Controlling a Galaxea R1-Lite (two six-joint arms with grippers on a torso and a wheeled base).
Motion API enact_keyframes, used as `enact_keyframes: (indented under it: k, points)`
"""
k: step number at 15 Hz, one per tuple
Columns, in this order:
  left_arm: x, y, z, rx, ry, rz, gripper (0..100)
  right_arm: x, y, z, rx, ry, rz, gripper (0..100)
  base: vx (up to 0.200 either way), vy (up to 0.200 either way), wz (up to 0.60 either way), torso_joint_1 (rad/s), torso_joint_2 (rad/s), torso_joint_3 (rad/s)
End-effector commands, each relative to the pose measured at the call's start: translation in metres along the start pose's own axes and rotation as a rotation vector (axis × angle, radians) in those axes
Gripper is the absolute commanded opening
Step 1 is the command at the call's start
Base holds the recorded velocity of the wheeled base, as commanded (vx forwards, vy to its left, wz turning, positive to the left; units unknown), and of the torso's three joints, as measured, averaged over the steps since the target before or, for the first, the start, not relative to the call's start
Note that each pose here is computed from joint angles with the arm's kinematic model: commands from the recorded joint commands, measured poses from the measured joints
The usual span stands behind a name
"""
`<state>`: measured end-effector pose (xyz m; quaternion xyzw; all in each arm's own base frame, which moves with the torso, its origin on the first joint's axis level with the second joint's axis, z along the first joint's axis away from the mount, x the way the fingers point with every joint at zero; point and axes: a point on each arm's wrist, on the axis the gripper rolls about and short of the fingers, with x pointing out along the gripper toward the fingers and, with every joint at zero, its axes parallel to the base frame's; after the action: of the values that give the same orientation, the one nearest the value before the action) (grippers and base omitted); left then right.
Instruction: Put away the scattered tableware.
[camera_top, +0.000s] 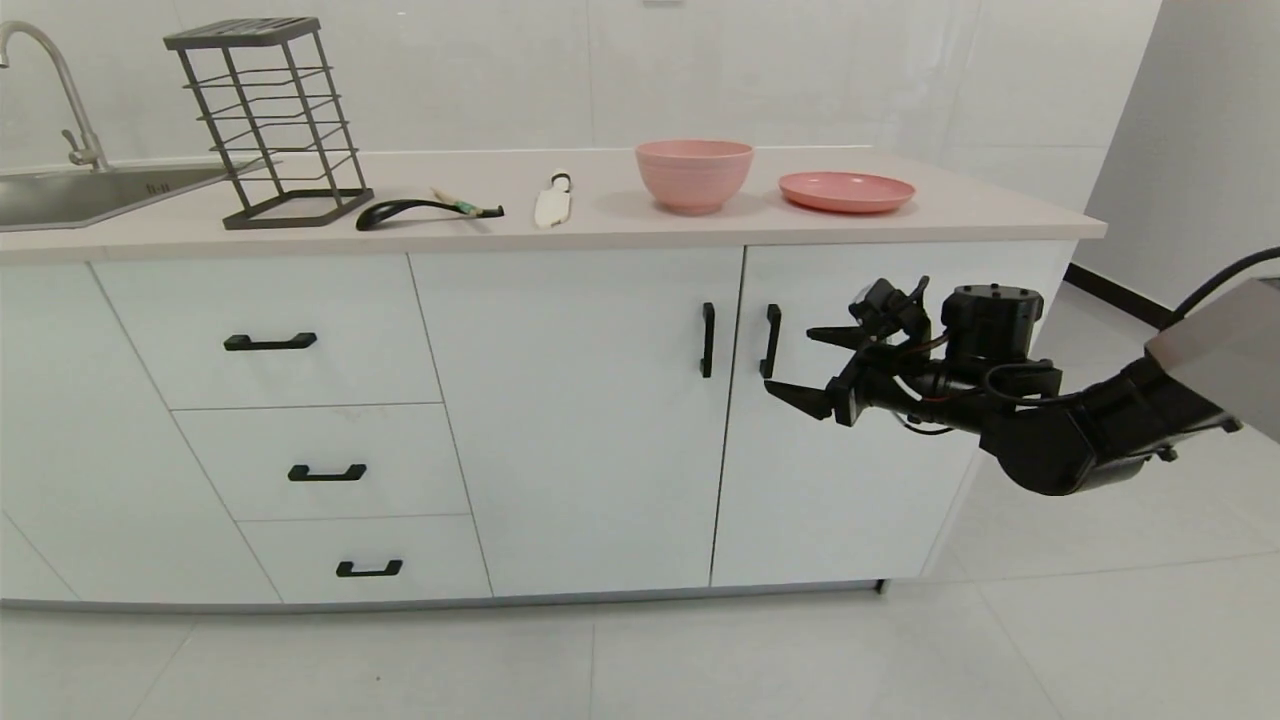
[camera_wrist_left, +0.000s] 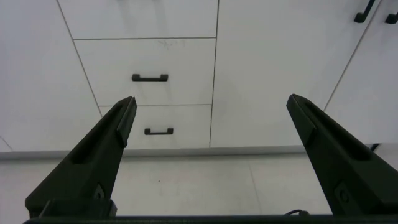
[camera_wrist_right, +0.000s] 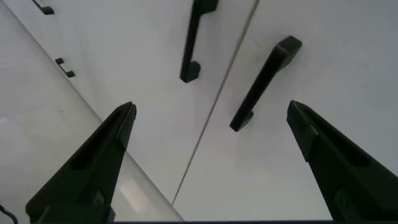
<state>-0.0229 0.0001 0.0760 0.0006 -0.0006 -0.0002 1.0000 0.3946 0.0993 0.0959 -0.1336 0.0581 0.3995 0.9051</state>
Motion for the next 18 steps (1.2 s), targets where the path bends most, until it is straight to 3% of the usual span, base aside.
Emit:
enact_keyframes:
  k: [1,13,14,16,17,18]
  points:
    - [0.0,0.0,0.0,0.0,0.0,0.0,100,0.005,-0.001,-0.009,0.011,0.014,0.01,100,0.0,0.0,0.0,0.0,0.0,0.0]
    - [0.0,0.0,0.0,0.002,0.0,-0.001,100,0.026,-0.004,-0.029,0.003,-0.01,0.079,100,0.0,0.0,0.0,0.0,0.0,0.0]
    - [0.0,-0.001,0.0,-0.001,0.003,-0.033,100,0.027,-0.004,-0.031,0.006,-0.008,0.083,100,0.0,0.0,0.0,0.0,0.0,0.0]
    - [0.0,-0.002,0.0,0.028,-0.005,-0.079,100,0.028,-0.003,-0.032,0.004,-0.029,0.136,100,0.0,0.0,0.0,0.0,0.0,0.0]
    - [-0.001,-0.002,0.005,0.072,-0.039,-0.098,100,0.031,-0.004,-0.035,-0.007,-0.041,0.142,100,0.0,0.0,0.0,0.0,0.0,0.0]
    - [-0.009,-0.003,0.038,0.073,-0.208,-0.108,100,0.032,-0.005,-0.035,-0.015,-0.052,0.14,100,0.0,0.0,0.0,0.0,0.0,0.0]
